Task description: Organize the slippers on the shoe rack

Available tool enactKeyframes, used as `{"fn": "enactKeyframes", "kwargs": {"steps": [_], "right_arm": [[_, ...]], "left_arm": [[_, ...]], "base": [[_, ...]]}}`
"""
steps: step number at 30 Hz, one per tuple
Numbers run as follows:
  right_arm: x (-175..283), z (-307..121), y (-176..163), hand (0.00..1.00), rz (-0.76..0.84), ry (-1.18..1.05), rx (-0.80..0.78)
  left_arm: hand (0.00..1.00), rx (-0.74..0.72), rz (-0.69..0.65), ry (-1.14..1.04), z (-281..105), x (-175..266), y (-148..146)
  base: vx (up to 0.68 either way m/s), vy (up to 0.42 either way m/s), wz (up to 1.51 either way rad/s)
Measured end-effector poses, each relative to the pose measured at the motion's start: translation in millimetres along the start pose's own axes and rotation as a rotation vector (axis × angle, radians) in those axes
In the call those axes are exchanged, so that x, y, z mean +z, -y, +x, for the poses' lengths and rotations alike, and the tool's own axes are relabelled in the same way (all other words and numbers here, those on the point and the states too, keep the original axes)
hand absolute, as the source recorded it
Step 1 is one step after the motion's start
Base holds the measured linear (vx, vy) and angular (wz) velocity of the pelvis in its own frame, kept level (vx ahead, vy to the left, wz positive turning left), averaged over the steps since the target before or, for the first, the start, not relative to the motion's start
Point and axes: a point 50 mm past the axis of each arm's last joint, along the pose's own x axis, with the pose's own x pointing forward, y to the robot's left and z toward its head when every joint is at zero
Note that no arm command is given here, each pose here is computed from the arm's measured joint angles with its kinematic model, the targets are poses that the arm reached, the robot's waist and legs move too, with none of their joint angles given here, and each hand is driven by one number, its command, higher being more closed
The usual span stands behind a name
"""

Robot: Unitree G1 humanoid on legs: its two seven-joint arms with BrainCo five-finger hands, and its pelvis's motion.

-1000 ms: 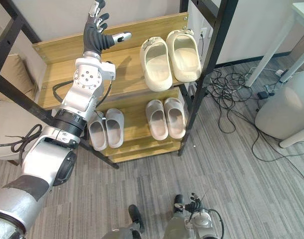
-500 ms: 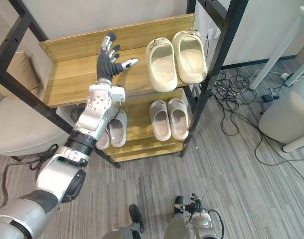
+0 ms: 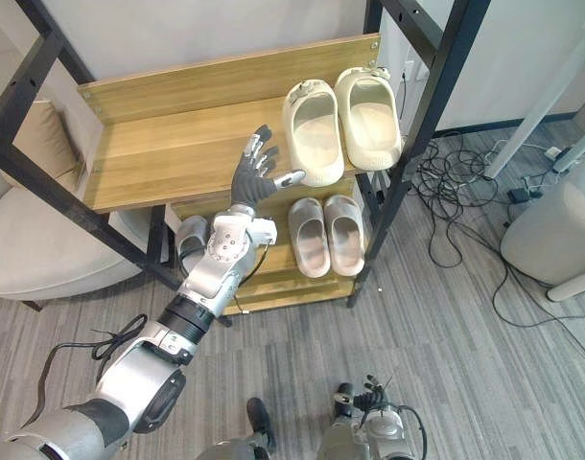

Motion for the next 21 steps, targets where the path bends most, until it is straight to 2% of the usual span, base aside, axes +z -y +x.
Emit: {"fn": "enactKeyframes", "kwargs": {"steps": [21], "right_arm": [[6,1,-6,0.00,0.007,0.006,0.011]], "left_arm": [[0.00,-0.023,-0.015,0.077,17,26,18]], "base": [[-0.01,0.011,-0.01]]}}
